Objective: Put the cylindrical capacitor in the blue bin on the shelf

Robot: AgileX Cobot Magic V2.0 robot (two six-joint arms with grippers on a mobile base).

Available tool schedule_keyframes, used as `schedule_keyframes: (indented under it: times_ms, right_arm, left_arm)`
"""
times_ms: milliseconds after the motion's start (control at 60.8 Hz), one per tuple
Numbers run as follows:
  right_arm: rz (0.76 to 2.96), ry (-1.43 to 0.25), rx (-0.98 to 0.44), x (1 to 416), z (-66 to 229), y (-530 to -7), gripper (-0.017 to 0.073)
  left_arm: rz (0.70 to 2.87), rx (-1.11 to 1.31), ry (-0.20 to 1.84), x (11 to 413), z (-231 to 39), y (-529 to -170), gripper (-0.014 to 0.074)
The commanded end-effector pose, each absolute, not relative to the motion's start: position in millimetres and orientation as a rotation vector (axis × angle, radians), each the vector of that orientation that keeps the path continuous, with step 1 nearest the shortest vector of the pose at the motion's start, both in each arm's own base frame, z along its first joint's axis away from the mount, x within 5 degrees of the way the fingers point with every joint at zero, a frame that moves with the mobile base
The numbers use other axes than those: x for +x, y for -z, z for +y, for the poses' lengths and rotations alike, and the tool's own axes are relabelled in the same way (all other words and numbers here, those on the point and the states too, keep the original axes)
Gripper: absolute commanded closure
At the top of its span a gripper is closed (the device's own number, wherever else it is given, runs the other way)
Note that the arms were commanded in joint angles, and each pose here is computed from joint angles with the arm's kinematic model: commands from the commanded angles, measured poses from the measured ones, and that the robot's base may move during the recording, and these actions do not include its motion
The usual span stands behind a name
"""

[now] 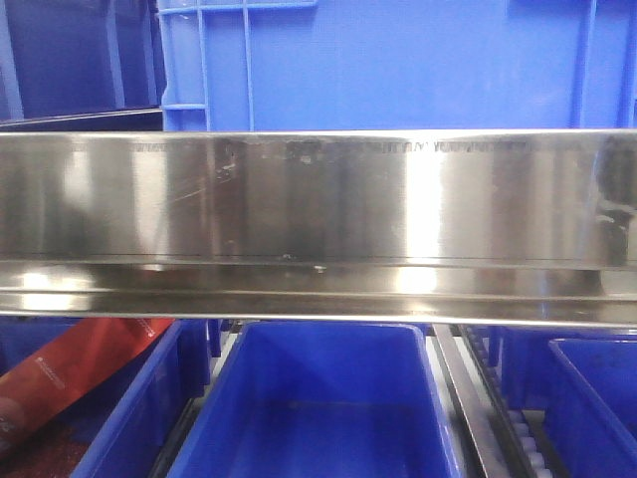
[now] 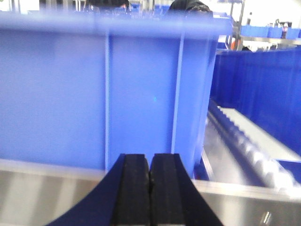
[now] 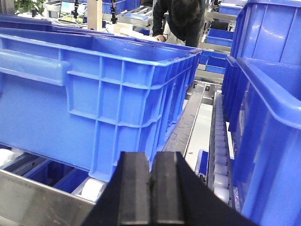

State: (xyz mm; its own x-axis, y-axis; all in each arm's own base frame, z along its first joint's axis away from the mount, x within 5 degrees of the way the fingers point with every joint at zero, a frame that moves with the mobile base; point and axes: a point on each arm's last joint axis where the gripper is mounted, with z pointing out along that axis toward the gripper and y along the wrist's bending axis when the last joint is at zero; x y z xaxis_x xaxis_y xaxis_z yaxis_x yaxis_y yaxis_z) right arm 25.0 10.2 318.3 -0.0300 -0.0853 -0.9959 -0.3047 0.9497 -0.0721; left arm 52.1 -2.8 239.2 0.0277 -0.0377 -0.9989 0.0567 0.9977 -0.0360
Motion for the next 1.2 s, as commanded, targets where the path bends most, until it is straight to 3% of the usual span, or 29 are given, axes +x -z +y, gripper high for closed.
schedule_keyframes:
  times_ms: [0, 1183]
  right_arm:
    - [1.575, -0.171, -0.297, 26, 10, -320, 0.0721]
    - [1.571, -0.171, -0.296, 26, 10, -320, 0.0721]
  left_arm:
    - [1.526, 0.011, 0.077, 54, -3, -219, 0.0687]
    - [1.543, 0.070, 0.140, 56, -8, -208, 0.0687]
